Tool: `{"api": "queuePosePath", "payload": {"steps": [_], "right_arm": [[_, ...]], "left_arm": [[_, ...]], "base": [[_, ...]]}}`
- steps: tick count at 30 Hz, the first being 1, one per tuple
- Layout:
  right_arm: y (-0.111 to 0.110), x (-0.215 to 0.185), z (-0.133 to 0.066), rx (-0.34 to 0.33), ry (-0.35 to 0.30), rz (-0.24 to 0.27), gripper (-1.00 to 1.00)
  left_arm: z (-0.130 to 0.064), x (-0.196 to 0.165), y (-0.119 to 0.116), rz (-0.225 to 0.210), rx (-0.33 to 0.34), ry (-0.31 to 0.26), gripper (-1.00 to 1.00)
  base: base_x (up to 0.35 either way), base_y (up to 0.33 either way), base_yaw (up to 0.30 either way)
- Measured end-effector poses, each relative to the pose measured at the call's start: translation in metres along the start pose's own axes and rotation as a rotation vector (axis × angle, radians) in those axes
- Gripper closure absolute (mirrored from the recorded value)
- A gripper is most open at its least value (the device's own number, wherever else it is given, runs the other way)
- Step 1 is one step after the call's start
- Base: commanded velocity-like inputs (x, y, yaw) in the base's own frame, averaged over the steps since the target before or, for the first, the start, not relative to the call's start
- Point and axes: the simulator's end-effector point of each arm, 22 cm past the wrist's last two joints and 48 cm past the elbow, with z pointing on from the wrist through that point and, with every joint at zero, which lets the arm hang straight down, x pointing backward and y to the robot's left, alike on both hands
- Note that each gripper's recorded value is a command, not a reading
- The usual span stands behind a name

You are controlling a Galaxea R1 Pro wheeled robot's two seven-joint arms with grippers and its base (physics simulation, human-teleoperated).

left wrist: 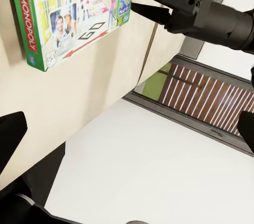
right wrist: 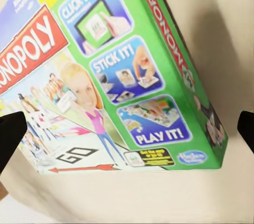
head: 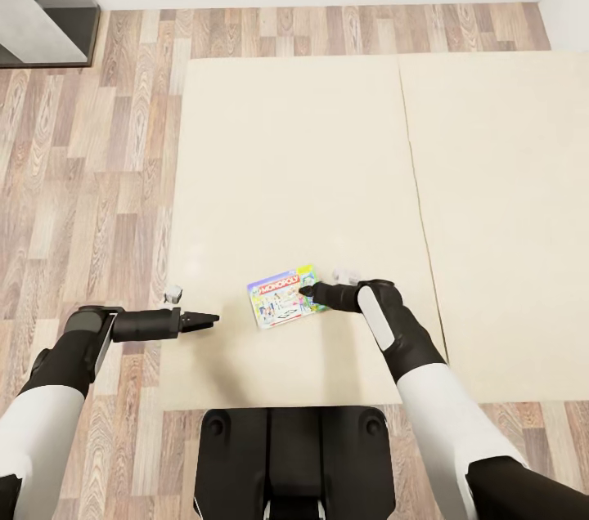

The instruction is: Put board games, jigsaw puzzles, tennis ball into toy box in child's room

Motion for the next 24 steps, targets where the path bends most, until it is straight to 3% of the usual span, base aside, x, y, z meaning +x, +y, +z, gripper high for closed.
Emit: {"api": "queuePosePath", "payload": {"steps": [24], "right_arm": [[0.015, 0.012, 0.001, -0.051, 0.003, 0.009, -1.00]], "left_arm": [[0.000, 0.000, 0.000, 0.000, 0.000, 0.001, -1.00]], "base": [[0.000, 0.000, 0.000]]}}
